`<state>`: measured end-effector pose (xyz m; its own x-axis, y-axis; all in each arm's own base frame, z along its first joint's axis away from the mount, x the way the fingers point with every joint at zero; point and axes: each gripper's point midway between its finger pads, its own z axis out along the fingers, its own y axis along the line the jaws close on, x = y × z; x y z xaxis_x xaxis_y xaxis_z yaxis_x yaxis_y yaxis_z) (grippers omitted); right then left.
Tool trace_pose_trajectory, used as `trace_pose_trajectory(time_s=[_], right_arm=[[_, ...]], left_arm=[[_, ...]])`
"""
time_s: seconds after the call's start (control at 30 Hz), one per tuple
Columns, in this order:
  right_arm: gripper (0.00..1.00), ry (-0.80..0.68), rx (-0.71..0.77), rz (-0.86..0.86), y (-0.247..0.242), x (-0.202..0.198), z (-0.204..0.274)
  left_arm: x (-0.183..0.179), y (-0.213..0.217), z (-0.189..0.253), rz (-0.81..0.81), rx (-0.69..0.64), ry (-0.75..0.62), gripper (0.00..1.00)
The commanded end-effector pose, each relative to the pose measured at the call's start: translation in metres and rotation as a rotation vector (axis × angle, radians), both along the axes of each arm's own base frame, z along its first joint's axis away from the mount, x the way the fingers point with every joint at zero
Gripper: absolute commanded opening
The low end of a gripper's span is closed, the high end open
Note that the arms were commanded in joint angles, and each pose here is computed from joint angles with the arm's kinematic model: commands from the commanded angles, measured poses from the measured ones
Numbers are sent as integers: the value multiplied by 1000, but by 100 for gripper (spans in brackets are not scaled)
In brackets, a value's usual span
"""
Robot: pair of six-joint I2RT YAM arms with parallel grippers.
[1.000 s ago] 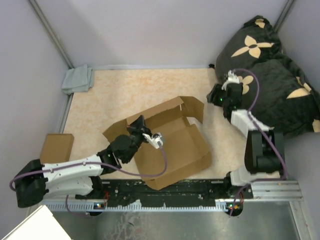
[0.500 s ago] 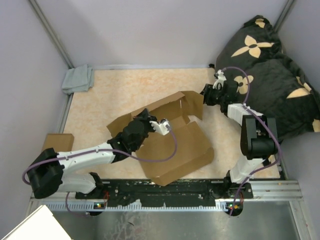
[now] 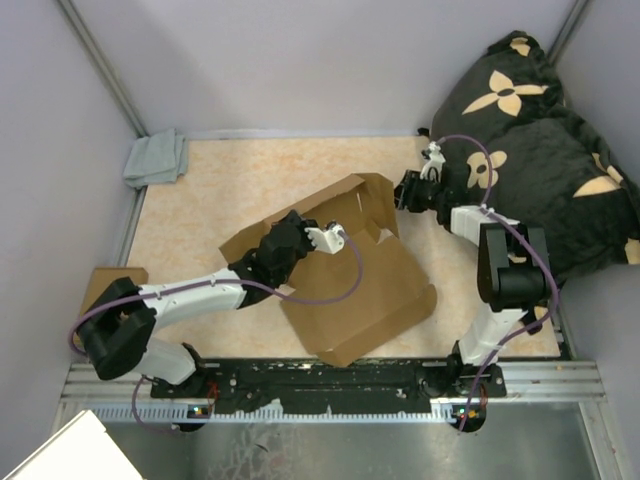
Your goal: Fold the paper box
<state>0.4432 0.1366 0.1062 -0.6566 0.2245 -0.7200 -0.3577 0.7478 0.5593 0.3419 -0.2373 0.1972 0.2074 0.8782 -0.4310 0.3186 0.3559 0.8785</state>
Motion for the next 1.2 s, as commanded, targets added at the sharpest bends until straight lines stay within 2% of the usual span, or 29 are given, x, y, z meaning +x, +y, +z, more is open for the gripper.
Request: trace_pose_trajectory(time_s=[0.0, 0.4, 0.7, 0.9, 1.17], right_arm=[[50, -102, 12, 26, 9, 26, 25], [50, -87, -31, 51, 19, 20, 26], [50, -100, -99, 9, 6, -3, 25], [51, -155, -120, 3, 1, -23, 32], [53, -197, -140, 48, -1, -70, 21]], left_arm=[[11, -10, 2, 4, -30, 12, 0], [15, -8, 4, 13, -27, 2, 0], [-27, -9, 30, -82, -71, -70, 0], [-55, -7, 9, -123, -47, -40, 0], [-64, -8, -20, -90, 60, 22, 0]])
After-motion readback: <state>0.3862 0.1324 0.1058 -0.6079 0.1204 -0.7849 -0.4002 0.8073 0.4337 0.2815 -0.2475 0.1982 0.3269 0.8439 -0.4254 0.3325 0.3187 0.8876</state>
